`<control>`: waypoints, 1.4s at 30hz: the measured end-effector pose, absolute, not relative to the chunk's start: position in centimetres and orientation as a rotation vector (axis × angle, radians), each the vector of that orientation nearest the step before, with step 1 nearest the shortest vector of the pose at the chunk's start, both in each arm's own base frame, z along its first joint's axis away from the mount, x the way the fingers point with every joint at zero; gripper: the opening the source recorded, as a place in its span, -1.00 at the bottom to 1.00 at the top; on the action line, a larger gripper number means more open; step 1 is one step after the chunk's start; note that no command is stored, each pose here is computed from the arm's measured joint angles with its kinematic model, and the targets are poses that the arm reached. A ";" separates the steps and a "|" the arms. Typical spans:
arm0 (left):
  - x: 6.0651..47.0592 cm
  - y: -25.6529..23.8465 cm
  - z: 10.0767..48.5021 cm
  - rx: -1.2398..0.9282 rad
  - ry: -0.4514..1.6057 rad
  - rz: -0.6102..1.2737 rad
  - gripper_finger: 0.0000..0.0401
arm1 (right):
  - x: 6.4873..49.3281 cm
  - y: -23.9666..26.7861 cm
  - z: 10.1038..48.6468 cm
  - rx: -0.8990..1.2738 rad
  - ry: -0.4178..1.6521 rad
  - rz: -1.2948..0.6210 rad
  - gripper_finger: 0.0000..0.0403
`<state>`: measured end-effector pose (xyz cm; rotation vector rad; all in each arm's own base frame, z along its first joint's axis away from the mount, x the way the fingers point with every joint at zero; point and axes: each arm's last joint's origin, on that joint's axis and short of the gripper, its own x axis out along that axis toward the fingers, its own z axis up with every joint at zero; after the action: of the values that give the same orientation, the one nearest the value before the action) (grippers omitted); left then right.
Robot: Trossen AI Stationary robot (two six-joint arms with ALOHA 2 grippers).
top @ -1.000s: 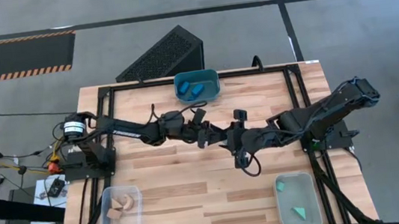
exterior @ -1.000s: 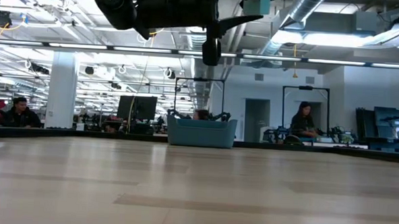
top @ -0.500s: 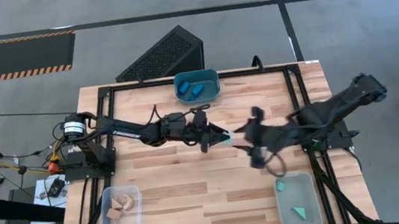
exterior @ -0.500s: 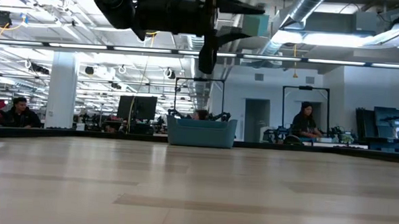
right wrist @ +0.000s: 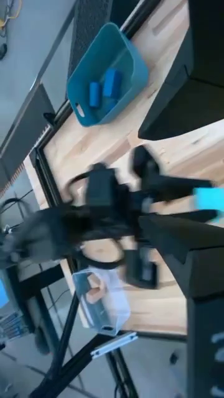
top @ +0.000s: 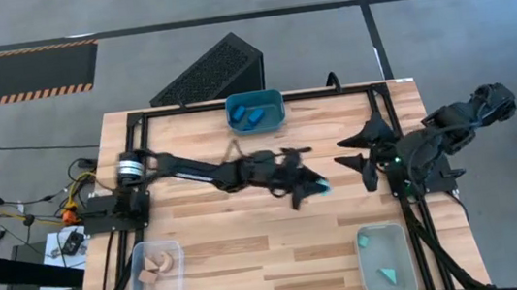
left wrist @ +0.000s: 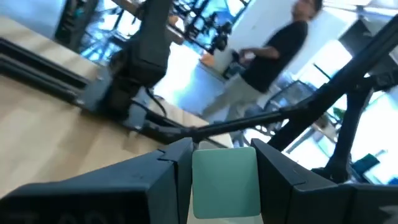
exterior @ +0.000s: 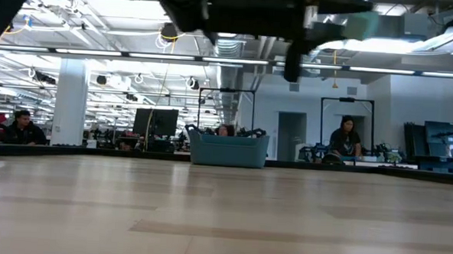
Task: Sort & place blocks by color
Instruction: Put the light blue block into the gray bin, then return to Home Position
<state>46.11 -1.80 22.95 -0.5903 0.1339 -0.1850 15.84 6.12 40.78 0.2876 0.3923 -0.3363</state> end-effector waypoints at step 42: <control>59.8 -12.4 14.7 -0.255 0.079 -0.333 0.13 | 12.7 6.6 39.6 0.409 0.534 -0.313 -0.04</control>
<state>59.83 -12.45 14.67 -0.2548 0.0794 -0.3330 12.74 6.59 39.64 0.4094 0.5336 -0.3128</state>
